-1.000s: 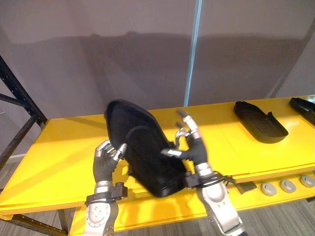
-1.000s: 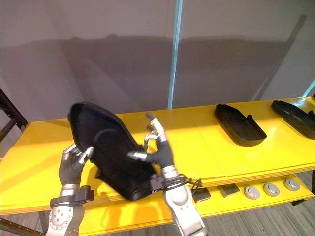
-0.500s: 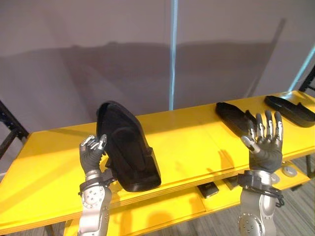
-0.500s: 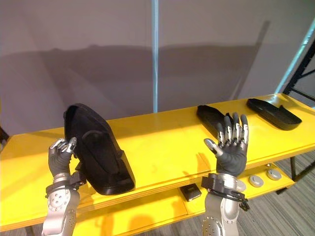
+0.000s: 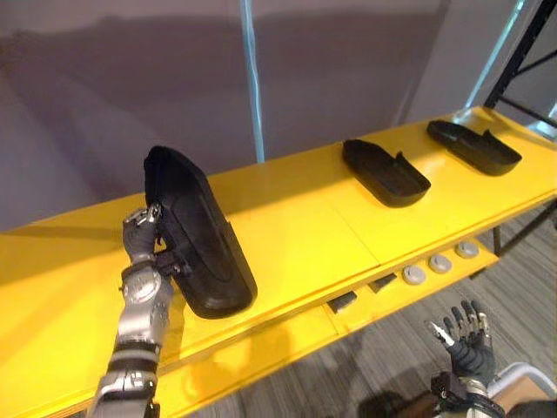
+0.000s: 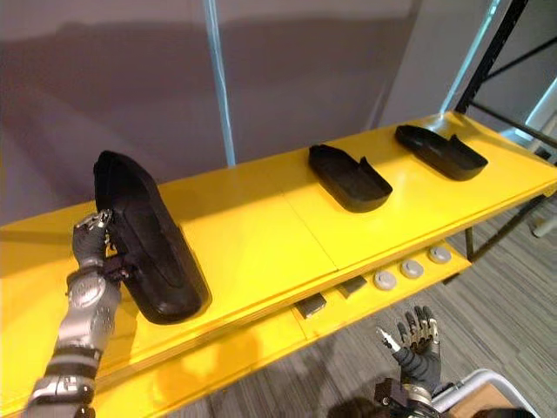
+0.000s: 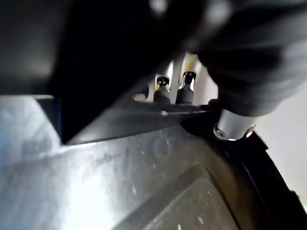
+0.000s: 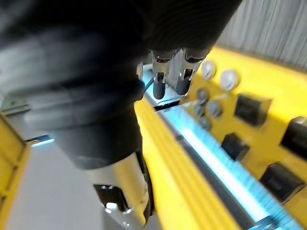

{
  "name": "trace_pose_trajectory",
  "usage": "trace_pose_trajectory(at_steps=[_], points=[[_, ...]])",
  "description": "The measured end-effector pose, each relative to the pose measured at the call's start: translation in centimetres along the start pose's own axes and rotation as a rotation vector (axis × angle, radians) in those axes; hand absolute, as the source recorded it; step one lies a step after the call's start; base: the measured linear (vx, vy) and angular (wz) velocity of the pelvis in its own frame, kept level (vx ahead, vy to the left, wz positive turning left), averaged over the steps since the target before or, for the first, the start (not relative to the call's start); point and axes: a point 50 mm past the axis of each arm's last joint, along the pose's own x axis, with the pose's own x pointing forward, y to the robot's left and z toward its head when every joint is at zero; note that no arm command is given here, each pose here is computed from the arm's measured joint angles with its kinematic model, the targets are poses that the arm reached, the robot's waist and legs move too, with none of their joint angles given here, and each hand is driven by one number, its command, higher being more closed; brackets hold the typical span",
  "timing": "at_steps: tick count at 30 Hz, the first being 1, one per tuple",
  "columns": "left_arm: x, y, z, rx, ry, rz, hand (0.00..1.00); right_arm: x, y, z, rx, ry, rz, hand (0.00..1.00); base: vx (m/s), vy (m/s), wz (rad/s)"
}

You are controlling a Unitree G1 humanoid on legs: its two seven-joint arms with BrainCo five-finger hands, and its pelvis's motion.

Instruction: Walk over and take plastic housings, then place them on the shelf

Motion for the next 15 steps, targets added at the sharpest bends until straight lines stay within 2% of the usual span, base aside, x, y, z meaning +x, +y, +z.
trace_pose_trajectory(at_steps=[3, 11, 12, 15], points=[[1.7, -0.1, 1.0, 0.083, 0.026, -0.03, 1.0, 0.2, 0.7, -0.1, -0.017, 0.005, 0.038, 0.0, -0.03, 0.006, -0.13], [5.1, -1.4, 5.5, 0.192, 0.02, -0.036, 1.0, 0.0, 2.7, -0.8, 0.006, 0.034, 0.133, 0.0, 0.0, 0.008, -0.02], [5.2, -1.4, 5.9, 0.191, 0.016, -0.031, 0.0, 0.0, 2.9, -0.8, 0.009, 0.034, 0.141, 0.0, -0.01, 0.025, -0.04], [5.9, -1.5, 7.5, 0.181, 0.001, -0.012, 0.0, 0.3, 3.8, -0.8, 0.024, 0.027, 0.173, 0.0, -0.02, 0.025, -0.1]])
